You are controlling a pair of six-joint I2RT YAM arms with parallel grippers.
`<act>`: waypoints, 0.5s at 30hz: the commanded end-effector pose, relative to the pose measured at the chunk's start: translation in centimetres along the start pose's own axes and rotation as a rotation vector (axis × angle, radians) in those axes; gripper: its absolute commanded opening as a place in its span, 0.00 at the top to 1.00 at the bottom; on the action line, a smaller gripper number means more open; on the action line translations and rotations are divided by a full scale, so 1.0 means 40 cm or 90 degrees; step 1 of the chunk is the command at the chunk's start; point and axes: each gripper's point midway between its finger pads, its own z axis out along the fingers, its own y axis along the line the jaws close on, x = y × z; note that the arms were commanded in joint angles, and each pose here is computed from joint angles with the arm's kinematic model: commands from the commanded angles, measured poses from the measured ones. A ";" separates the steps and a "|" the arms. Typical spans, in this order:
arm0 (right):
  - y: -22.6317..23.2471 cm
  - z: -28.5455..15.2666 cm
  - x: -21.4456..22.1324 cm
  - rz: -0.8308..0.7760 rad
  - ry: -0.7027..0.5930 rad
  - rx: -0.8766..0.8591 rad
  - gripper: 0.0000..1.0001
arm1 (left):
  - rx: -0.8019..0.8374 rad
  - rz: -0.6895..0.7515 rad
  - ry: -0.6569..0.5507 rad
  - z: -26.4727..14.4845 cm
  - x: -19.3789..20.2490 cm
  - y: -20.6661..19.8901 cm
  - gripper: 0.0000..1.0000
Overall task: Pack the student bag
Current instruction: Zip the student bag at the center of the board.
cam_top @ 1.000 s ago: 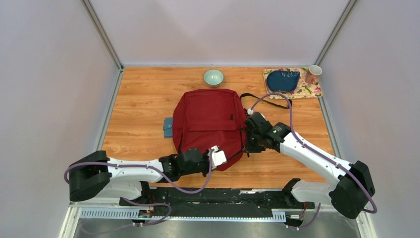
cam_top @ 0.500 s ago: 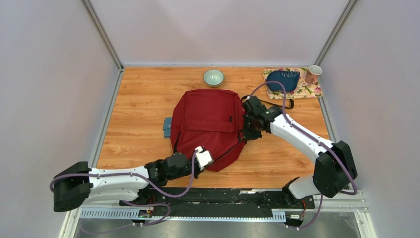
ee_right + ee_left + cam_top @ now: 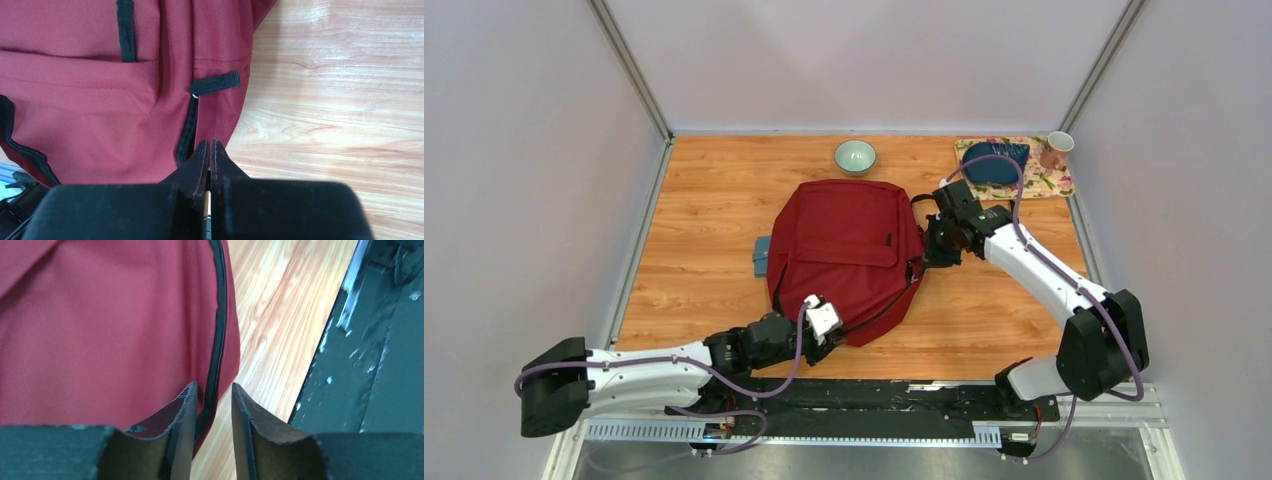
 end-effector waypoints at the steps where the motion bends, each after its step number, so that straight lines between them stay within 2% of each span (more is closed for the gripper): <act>1: 0.007 -0.017 -0.009 -0.047 -0.060 -0.028 1.00 | -0.025 -0.026 0.087 -0.010 0.036 0.007 0.47; 2: 0.015 -0.020 0.016 -0.058 -0.055 -0.035 1.00 | -0.032 -0.020 0.084 -0.003 0.022 0.013 0.41; 3: 0.013 -0.018 0.029 -0.057 -0.052 -0.034 1.00 | -0.033 -0.006 0.075 0.004 0.001 0.015 0.25; 4: 0.002 -0.012 0.050 -0.054 -0.044 -0.031 1.00 | -0.034 -0.001 0.055 0.014 -0.044 0.016 0.20; 8: -0.011 -0.023 0.071 -0.059 -0.047 -0.036 1.00 | -0.028 0.026 0.039 0.045 -0.117 0.013 0.20; 13: -0.008 -0.041 0.084 -0.061 -0.051 -0.056 1.00 | 0.000 0.041 -0.027 0.092 -0.227 -0.008 0.20; 15: -0.007 -0.042 0.091 -0.057 -0.051 -0.063 1.00 | 0.014 0.043 -0.011 0.123 -0.217 -0.020 0.20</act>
